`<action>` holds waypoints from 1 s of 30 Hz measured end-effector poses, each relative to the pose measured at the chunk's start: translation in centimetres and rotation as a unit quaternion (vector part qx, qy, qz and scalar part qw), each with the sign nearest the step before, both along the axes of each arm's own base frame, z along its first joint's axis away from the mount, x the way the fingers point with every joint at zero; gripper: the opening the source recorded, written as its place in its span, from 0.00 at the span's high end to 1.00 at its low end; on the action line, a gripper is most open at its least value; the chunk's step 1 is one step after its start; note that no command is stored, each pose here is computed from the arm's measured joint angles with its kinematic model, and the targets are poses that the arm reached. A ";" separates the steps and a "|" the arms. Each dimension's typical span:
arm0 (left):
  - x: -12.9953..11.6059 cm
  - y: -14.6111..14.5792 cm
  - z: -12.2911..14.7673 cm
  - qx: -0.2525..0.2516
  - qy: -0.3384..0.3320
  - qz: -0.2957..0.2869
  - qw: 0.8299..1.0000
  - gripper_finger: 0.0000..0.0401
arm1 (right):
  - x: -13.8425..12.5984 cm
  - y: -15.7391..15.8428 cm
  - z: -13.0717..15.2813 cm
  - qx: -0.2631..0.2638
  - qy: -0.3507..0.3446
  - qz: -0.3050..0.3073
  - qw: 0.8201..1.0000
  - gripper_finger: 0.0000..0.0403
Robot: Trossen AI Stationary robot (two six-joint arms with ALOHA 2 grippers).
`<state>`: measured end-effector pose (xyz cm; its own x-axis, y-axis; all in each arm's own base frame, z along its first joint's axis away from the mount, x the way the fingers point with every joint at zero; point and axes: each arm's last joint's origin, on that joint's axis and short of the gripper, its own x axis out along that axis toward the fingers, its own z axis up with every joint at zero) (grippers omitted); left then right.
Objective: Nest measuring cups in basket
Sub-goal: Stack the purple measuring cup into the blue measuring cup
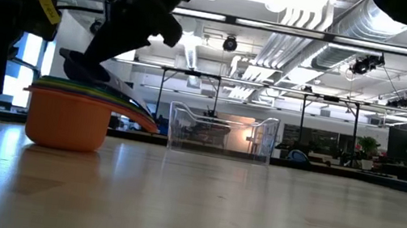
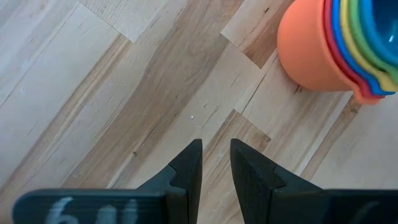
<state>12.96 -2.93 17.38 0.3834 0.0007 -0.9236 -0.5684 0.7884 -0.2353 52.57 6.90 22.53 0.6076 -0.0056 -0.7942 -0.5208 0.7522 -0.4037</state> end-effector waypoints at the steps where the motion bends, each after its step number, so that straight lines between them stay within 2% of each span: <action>1: 0.0 0.0 0.0 0.000 0.000 0.000 1.000 0.82 | 0.0 0.0 -0.1 -0.005 0.002 -0.003 1.000 1.00; 13: 0.0 0.0 0.0 0.000 0.000 0.000 1.000 0.82 | 0.1 0.0 -0.3 -0.013 0.000 0.003 1.000 1.00; 23: 0.0 0.0 0.0 0.000 0.000 0.000 1.000 0.82 | 0.3 -0.1 -0.1 -0.019 -0.013 0.000 1.000 0.86; 30: 0.0 0.0 0.0 0.000 0.000 0.000 1.000 0.82 | 0.1 0.3 -0.2 -0.047 -0.012 -0.037 0.998 0.84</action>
